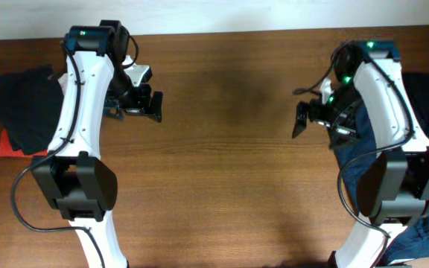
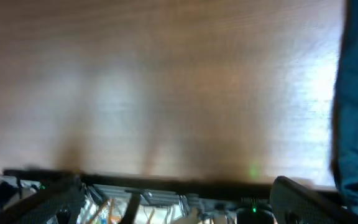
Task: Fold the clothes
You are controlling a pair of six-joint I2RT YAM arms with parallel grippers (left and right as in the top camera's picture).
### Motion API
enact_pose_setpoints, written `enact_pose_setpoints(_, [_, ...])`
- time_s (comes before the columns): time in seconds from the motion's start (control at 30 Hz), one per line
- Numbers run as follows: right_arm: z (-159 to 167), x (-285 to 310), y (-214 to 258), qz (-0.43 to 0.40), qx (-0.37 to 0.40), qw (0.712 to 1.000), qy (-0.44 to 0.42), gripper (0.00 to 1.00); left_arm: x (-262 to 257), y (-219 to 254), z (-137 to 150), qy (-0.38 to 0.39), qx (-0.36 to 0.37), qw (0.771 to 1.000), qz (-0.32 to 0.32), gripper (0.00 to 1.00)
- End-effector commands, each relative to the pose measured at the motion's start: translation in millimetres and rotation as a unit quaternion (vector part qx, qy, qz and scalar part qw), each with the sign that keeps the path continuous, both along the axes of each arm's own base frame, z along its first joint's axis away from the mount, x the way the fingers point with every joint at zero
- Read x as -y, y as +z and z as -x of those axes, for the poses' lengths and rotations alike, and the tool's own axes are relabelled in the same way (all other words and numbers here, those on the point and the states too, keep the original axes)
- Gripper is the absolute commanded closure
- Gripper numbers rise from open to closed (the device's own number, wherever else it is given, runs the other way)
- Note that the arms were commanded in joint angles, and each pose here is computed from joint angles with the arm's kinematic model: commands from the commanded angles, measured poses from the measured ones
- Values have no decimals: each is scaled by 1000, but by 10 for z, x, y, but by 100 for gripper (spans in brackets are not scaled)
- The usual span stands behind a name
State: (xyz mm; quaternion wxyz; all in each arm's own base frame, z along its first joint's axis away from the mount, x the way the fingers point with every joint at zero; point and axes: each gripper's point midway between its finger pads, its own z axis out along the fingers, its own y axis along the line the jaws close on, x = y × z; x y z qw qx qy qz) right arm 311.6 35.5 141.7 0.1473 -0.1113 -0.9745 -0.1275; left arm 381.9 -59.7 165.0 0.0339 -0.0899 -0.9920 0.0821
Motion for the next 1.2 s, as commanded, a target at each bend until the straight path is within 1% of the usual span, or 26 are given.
enact_pose_setpoints(0.0, [253, -24, 153, -5, 43, 999, 16, 1, -81, -32, 342, 3, -35, 999, -13, 1])
enact_pose_setpoints(0.03, [289, -25, 204, -3, 85, 996, 16, 1, -107, -29, 471, 2, -39, 999, -18, 1])
enact_pose_setpoints(0.1, [362, -24, 340, 4, 190, 982, 17, 1, -120, 19, 613, 11, 14, 1000, -15, 1])
enact_pose_setpoints(0.13, [422, -25, 396, 7, 236, 972, 17, 1, -145, 55, 649, 25, 53, 998, -13, 1])
enact_pose_setpoints(0.2, [561, -6, 448, 17, 314, 949, 5, 1, -194, 180, 801, 50, 172, 984, -9, 1])
enact_pose_setpoints(0.27, [672, 73, 479, 44, 372, 927, -6, 1, -249, 331, 981, 58, 292, 955, -6, 1])
enact_pose_setpoints(0.3, [770, 111, 541, 57, 417, 907, -10, 1, -258, 419, 1108, 59, 353, 934, 2, 1])
enact_pose_setpoints(0.33, [917, 164, 647, 74, 465, 882, -16, 1, -276, 540, 1361, 61, 430, 901, 13, 1])
enact_pose_setpoints(0.37, [1031, 173, 748, 79, 498, 864, -19, 1, -286, 624, 1502, 62, 473, 879, 19, 1])
enact_pose_setpoints(0.4, [1089, 171, 823, 79, 516, 853, -20, 1, -293, 713, 1599, 62, 506, 860, 24, 1])
enact_pose_setpoints(0.43, [1137, 171, 897, 79, 533, 842, -21, 1, -301, 797, 1703, 63, 527, 847, 27, 1])
enact_pose_setpoints(0.47, [1180, 170, 961, 79, 549, 832, -23, 1, -310, 937, 1837, 63, 559, 826, 31, 1])
enact_pose_setpoints(0.5, [1185, 169, 967, 79, 550, 831, -23, 1, -315, 980, 1903, 63, 570, 819, 33, 1])
enact_pose_setpoints(0.77, [1187, 170, 967, 80, 550, 831, -23, 1, -316, 983, 1924, 63, 571, 818, 33, 1])
enact_pose_setpoints(0.83, [1228, 193, 994, 87, 558, 825, -24, 1, -316, 983, 1924, 63, 571, 818, 33, 1])
enact_pose_setpoints(0.87, [1226, 217, 994, 96, 570, 816, -20, 1, -316, 983, 1924, 63, 571, 818, 33, 1])
enact_pose_setpoints(0.9, [1202, 214, 973, 100, 591, 800, -10, 1, -316, 983, 1924, 63, 571, 818, 33, 1])
enact_pose_setpoints(0.97, [1110, 202, 822, 98, 656, 749, -12, 1, -316, 983, 1924, 63, 571, 818, 33, 1])
enact_pose_setpoints(1.03, [973, 184, 732, 94, 722, 685, -15, 1, -316, 983, 1924, 63, 571, 818, 33, 1])
enact_pose_setpoints(1.1, [879, 165, 699, 92, 761, 642, -17, 1, -316, 983, 1924, 63, 571, 818, 33, 1])
enact_pose_setpoints(1.13, [821, 149, 690, 90, 785, 612, -17, 1, -316, 983, 1924, 63, 571, 818, 33, 1])
enact_pose_setpoints(1.17, [768, 165, 672, 94, 798, 595, -22, 1, -316, 983, 1924, 63, 571, 818, 33, 1])
